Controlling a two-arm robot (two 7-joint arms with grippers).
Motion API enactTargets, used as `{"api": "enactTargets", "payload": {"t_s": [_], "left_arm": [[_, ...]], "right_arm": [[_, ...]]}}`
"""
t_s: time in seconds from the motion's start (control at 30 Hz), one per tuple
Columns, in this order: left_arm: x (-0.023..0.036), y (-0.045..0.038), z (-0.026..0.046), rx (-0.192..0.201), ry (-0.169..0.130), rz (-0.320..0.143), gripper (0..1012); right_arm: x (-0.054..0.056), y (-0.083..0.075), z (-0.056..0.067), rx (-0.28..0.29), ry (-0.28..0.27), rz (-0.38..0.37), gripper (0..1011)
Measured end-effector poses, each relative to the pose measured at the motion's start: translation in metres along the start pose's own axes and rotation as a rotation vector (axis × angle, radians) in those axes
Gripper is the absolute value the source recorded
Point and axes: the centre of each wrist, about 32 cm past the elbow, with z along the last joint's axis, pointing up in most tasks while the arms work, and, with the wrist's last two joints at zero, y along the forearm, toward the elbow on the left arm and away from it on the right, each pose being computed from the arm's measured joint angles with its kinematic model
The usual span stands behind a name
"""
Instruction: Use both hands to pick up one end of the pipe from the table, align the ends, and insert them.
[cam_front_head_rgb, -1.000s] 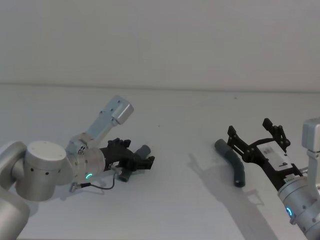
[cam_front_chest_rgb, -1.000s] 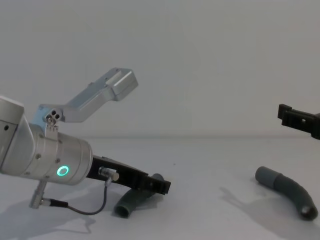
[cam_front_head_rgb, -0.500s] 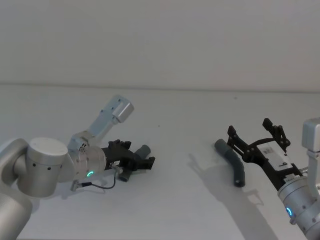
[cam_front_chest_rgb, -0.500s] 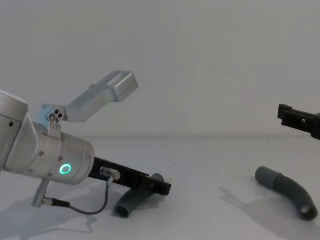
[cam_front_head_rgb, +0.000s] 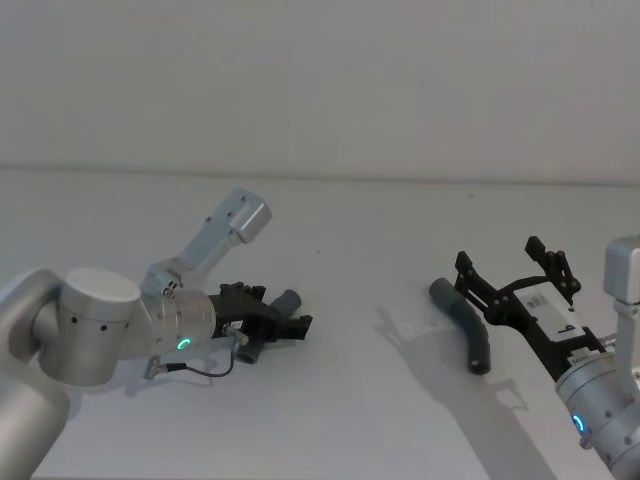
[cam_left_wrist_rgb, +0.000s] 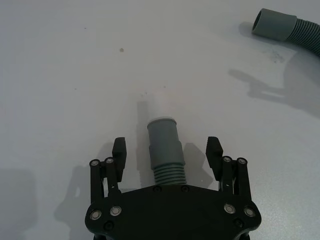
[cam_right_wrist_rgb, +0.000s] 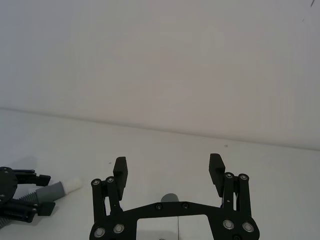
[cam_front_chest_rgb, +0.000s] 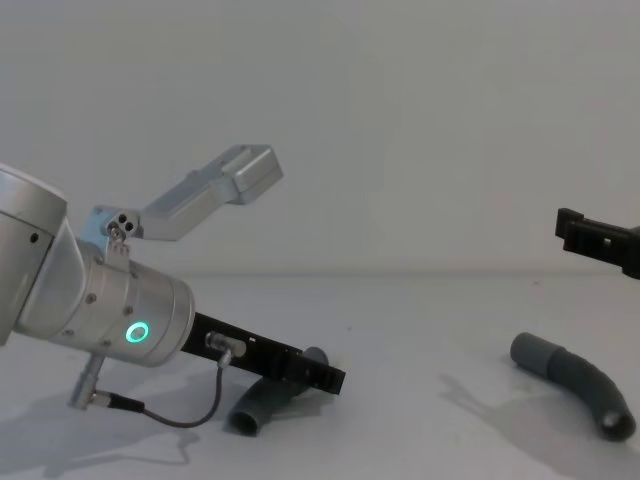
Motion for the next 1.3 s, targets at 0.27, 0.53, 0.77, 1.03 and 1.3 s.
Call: {"api": "enactTargets", "payload": {"t_s": [0.27,0.53,0.77,1.03,1.3], "left_arm": [[0.0001,-0.0009,0.0016,0.01,0.005,-0.004,799],[0.0003,-0.0013,0.0024,0.015,0.007,-0.005,575],[0.0003,-0.0015,0.0028,0.018,0.008,-0.007,365],[0.0001,-0.0018,0.003,0.019,0.009,-0.008,360],[0.0002,-0.0018,0.0032,0.02,0.009,-0.008,360]], "right_arm": [[0.0,0.0,0.0,0.0,0.0,0.0,1001],[0.0,0.0,0.0,0.0,0.0,0.0,1001],[0.0,0.0,0.0,0.0,0.0,0.0,1001],[0.0001,0.0002,0.0002,0.0,0.0,0.001,1001],[0.0075,0.0039,0.0076,-0.016,-0.039,0.034,1001]]}}
